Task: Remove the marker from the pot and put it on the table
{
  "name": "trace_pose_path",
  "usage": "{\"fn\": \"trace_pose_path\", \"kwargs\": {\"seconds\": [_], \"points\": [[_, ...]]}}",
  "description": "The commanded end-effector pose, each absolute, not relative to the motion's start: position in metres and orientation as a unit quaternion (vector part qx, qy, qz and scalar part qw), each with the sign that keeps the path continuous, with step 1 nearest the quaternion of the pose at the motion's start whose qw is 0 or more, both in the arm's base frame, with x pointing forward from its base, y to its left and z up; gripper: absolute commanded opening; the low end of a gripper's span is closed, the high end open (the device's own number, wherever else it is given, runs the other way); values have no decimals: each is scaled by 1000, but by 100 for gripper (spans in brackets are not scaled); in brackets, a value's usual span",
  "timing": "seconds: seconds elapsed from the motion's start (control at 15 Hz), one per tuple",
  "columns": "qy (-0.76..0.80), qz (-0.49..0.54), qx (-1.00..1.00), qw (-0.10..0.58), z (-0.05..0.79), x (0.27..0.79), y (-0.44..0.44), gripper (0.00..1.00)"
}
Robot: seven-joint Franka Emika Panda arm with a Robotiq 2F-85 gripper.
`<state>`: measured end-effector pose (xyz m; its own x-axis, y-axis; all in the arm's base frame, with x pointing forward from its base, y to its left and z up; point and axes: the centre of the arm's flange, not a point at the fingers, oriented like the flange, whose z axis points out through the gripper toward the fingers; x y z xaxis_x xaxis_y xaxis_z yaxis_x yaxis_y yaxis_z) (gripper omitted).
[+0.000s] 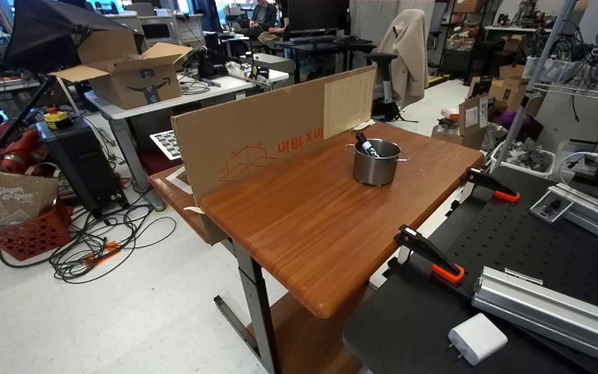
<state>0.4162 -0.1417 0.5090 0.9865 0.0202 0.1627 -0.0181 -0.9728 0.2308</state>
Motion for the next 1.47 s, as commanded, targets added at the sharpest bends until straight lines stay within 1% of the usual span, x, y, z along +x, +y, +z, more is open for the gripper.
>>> {"fn": "trace_pose_path", "kwargs": {"seconds": [0.0, 0.27, 0.47, 1.0, 1.4], "points": [[-1, 98, 991, 96, 498, 437, -130, 100], [1, 117, 992, 55, 470, 469, -105, 100], [8, 108, 994, 30, 437, 494, -88, 100], [34, 67, 997, 12, 373, 535, -42, 100], [36, 49, 998, -15, 328, 550, 1, 100]]}}
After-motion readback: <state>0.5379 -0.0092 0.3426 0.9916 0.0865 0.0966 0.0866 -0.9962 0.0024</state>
